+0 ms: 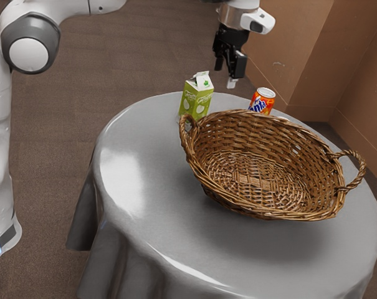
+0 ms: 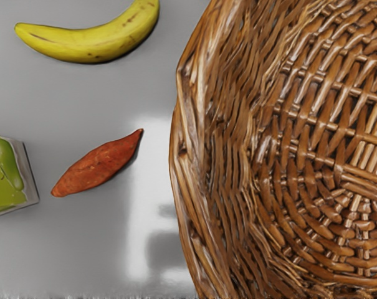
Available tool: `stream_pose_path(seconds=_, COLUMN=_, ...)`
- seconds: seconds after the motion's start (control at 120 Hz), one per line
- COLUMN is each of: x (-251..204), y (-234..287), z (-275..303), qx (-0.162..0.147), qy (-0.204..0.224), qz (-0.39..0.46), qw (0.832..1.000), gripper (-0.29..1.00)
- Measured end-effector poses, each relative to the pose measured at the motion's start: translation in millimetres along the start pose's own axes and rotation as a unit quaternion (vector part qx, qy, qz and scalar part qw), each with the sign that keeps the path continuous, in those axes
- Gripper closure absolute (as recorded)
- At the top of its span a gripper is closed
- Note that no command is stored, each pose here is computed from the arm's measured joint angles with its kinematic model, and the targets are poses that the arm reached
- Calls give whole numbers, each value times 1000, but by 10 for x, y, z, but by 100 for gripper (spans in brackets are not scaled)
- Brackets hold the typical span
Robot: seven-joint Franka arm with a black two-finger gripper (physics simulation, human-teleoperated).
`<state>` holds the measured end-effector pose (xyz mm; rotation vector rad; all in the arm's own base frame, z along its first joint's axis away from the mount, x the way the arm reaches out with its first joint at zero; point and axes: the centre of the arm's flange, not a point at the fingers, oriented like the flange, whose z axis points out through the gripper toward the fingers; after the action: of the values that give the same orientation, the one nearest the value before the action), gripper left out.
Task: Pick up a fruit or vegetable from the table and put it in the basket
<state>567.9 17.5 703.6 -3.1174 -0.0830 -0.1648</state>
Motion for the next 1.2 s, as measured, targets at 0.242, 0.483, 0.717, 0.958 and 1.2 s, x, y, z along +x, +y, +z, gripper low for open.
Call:
stream_pose_path(seconds=0.242, x=-7, y=-86, z=9, qx=10, qy=-5, qz=-9, qw=1000, gripper=0)
stream_pose_path(seconds=0.483, x=-7, y=-91, z=-180, qx=38, qy=13, qz=113, qw=993, gripper=0)
stream_pose_path(seconds=0.717, x=-20, y=-106, z=-113, qx=54, qy=-17, qz=330, qw=942, gripper=1)
stream_pose_path(seconds=0.958, x=12, y=-414, z=123, qx=31, qy=-64, qz=490, qw=869, gripper=1)
stream_pose_path(seconds=1.2, x=124, y=-568, z=462, qx=-13, qy=-83, qz=581, qw=810, gripper=1)
